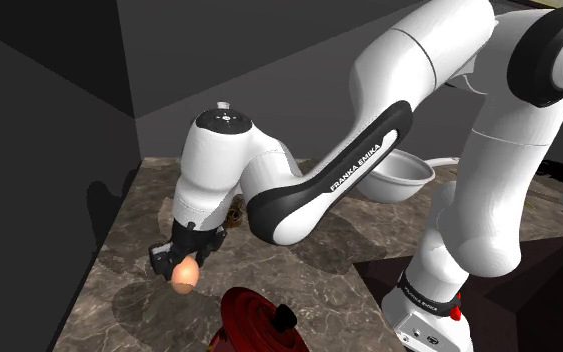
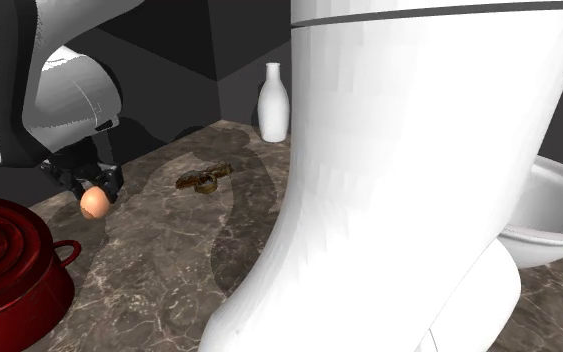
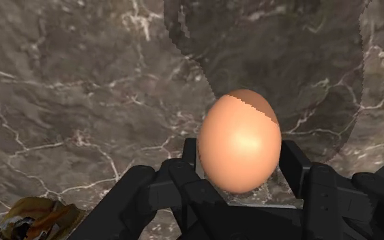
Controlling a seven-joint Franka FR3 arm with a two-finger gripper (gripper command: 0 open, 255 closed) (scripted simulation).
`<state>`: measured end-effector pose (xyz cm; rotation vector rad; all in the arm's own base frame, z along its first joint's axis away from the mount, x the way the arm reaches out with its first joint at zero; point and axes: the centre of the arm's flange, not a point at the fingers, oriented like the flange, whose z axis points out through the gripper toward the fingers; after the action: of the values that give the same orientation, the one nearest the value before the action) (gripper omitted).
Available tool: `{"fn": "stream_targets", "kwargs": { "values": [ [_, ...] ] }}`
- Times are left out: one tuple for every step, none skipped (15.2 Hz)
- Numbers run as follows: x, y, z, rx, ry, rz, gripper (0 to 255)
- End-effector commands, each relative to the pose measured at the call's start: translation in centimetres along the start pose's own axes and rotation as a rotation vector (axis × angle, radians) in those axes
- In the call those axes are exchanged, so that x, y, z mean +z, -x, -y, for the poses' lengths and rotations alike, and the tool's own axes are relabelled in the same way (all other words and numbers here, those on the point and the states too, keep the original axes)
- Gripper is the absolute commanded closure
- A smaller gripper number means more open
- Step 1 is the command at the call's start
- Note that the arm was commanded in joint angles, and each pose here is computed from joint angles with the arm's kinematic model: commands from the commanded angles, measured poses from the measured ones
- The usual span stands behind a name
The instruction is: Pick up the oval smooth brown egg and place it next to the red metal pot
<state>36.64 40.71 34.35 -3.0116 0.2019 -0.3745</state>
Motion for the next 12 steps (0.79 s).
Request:
{"fn": "stream_targets", "kwargs": {
  "values": [
    [0.0, 0.0, 0.0, 0.000, 0.000, 0.000, 255],
    [0.0, 0.0, 0.0, 0.000, 0.000, 0.000, 255],
    [0.0, 0.0, 0.0, 0.000, 0.000, 0.000, 0],
    [0.0, 0.0, 0.0, 0.000, 0.000, 0.000, 0],
    [0.0, 0.0, 0.0, 0.000, 0.000, 0.000, 0],
    [0.0, 0.0, 0.0, 0.000, 0.000, 0.000, 0],
    [0.0, 0.0, 0.0, 0.000, 0.000, 0.000, 0],
    [0.0, 0.0, 0.0, 0.000, 0.000, 0.000, 0],
    [-1.3, 0.0, 0.0, 0.000, 0.000, 0.000, 0],
    [-2.6, 0.0, 0.0, 0.000, 0.000, 0.000, 0],
    [-4.0, 0.0, 0.0, 0.000, 0.000, 0.000, 0],
    [-5.0, 0.0, 0.0, 0.000, 0.000, 0.000, 0]
  ]
}}
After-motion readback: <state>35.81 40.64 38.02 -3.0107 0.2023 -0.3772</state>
